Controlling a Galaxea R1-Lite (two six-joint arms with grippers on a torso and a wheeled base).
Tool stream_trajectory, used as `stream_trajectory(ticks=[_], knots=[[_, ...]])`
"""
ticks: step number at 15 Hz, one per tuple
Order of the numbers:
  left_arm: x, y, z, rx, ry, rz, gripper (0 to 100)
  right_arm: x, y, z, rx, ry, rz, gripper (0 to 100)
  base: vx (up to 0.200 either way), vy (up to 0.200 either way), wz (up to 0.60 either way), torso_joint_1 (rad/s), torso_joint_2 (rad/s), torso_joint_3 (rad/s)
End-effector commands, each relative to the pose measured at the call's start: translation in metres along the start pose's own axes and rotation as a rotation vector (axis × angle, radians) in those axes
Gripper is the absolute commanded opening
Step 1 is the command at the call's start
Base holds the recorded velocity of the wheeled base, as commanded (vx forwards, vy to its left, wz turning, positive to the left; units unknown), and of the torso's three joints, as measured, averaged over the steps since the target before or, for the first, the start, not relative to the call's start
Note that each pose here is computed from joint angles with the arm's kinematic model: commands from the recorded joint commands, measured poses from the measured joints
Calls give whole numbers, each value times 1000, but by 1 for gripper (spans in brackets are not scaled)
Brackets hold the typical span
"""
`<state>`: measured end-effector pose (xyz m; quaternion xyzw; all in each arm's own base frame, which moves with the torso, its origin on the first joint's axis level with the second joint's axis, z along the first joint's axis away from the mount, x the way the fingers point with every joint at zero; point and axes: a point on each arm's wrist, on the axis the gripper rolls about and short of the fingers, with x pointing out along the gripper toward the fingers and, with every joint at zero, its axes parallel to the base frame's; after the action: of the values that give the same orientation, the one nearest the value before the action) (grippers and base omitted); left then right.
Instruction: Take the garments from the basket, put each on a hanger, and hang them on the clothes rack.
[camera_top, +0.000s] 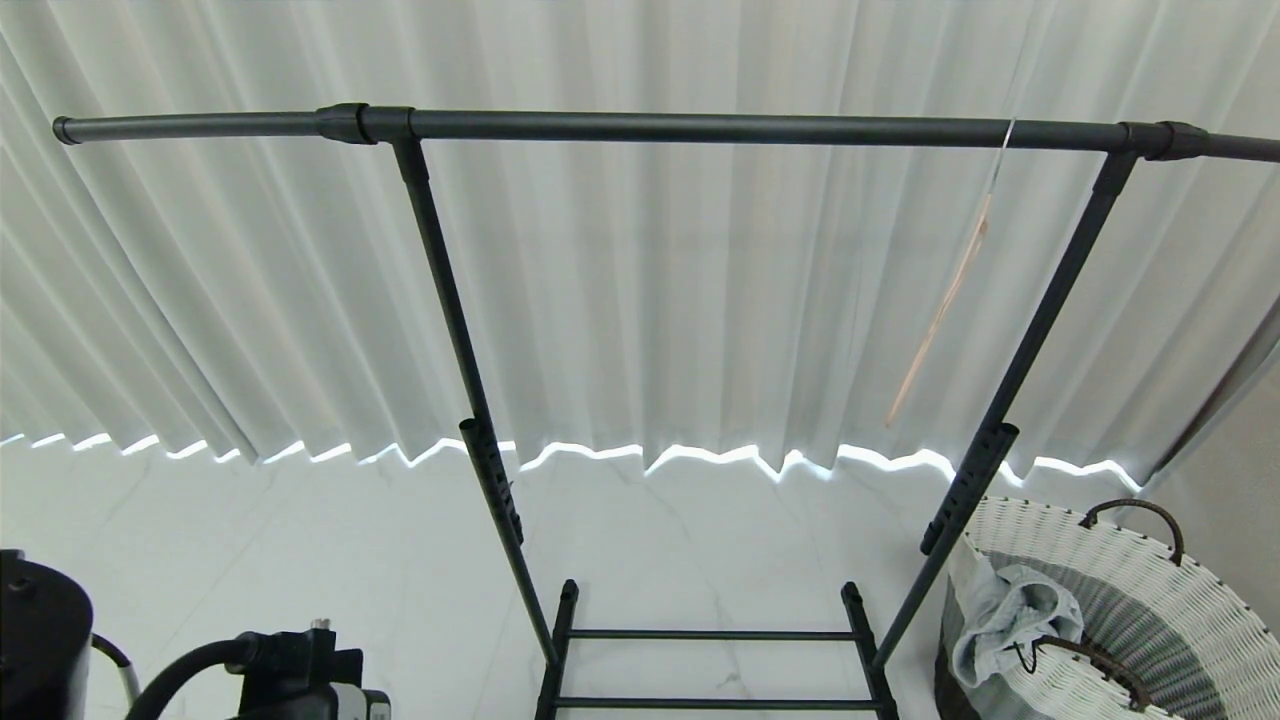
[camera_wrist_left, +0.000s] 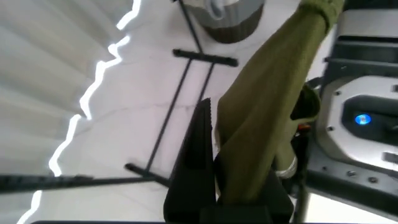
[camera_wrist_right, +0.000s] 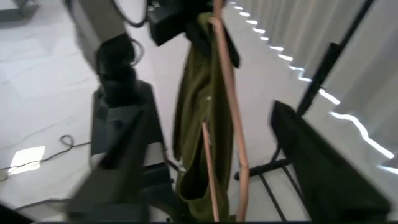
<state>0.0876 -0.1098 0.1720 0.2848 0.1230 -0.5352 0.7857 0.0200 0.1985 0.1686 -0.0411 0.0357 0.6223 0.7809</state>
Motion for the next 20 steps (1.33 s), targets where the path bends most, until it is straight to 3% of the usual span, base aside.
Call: stream_trajectory(ticks=[1,3,7,10,12,13,17,20], knots=[[-1,-2,-4,9,15,16,0,1,-9,-1,-2,6,-54,100,0,0,0,0,0,0],[-1,-2,-6,22,35,50,0,1,-20,-3,-18,18,-107,100,0,0,0,0,0,0],[-1,3,-9,1,137,223,0,-4,-49,-13,-11,59,-251,100,0,0,0,0,0,0],[-2,11,-9,-86,177,345,0,-4,-66,-18,9,83,-339,100,0,0,0,0,0,0],[-2,18,0,-168,156,409,0,3,-68,-25,37,122,-343,100,0,0,0,0,0,0],[-2,19,2,-180,151,420,0,5,-69,-28,42,134,-343,100,0,0,0,0,0,0],[-10,24,15,-194,85,450,0,25,-72,-42,121,197,-349,100,0,0,0,0,0,0],[-17,28,27,-189,22,469,0,53,-78,-44,195,196,-383,100,0,0,0,0,0,0]])
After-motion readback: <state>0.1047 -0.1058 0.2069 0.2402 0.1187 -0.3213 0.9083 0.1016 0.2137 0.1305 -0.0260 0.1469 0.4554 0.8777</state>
